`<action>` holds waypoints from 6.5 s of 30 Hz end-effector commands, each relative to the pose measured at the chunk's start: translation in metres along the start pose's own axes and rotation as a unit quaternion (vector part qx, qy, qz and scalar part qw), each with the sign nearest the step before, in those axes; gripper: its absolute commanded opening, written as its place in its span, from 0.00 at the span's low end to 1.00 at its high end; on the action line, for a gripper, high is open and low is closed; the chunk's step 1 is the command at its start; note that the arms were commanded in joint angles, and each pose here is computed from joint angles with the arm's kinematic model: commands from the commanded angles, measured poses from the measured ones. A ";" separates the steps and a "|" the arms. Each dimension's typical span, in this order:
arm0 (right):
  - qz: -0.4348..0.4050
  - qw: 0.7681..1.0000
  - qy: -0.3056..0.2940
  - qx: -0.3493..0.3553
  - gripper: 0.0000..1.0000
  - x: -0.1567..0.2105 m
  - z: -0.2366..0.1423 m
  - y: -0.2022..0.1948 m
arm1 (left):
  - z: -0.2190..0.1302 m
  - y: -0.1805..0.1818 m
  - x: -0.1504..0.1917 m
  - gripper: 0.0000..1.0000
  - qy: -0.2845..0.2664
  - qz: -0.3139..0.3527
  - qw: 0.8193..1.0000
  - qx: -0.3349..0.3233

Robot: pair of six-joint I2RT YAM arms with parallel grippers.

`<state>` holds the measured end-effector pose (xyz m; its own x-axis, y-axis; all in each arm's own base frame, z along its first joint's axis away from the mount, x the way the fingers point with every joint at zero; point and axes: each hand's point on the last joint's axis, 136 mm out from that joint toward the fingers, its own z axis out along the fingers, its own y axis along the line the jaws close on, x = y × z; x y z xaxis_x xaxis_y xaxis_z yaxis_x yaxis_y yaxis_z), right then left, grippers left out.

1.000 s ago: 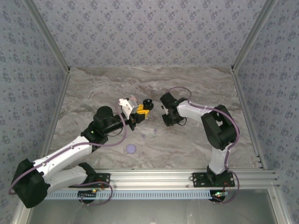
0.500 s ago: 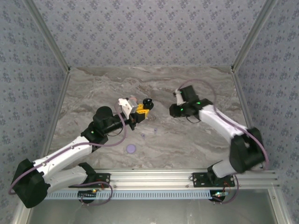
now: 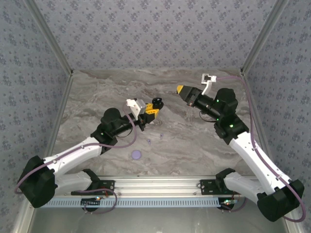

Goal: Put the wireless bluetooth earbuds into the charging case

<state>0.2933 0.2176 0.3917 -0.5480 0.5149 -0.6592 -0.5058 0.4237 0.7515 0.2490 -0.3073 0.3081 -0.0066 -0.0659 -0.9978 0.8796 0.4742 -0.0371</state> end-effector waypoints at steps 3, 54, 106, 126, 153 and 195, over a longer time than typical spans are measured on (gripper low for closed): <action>0.043 0.996 -0.050 -0.067 0.23 -0.013 0.005 0.044 | 0.010 -0.003 -0.052 0.00 -0.078 0.038 0.996 -0.001; 0.013 0.999 -0.038 0.012 0.23 0.029 0.032 0.020 | 0.027 0.010 -0.054 0.00 -0.084 0.040 0.995 -0.034; -0.026 0.997 -0.021 0.067 0.22 0.046 0.043 -0.004 | 0.027 0.012 -0.056 0.00 -0.090 0.028 0.993 -0.066; -0.011 0.996 -0.008 0.091 0.24 0.054 0.037 -0.020 | 0.028 0.011 -0.051 0.00 -0.086 0.028 0.994 -0.064; -0.030 0.997 -0.001 0.078 0.41 0.041 0.038 -0.006 | 0.030 0.014 -0.046 0.00 -0.081 0.023 0.994 -0.068; -0.146 0.973 0.171 0.044 0.65 0.042 0.018 0.021 | 0.031 0.013 -0.042 0.00 -0.070 0.008 0.995 -0.064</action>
<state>0.2784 0.2561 0.3635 -0.6139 0.1095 -0.7818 -0.5764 0.6145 0.5386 0.2798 -0.3250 0.3329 0.0640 -0.1353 -0.9887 0.8001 0.5991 -0.0302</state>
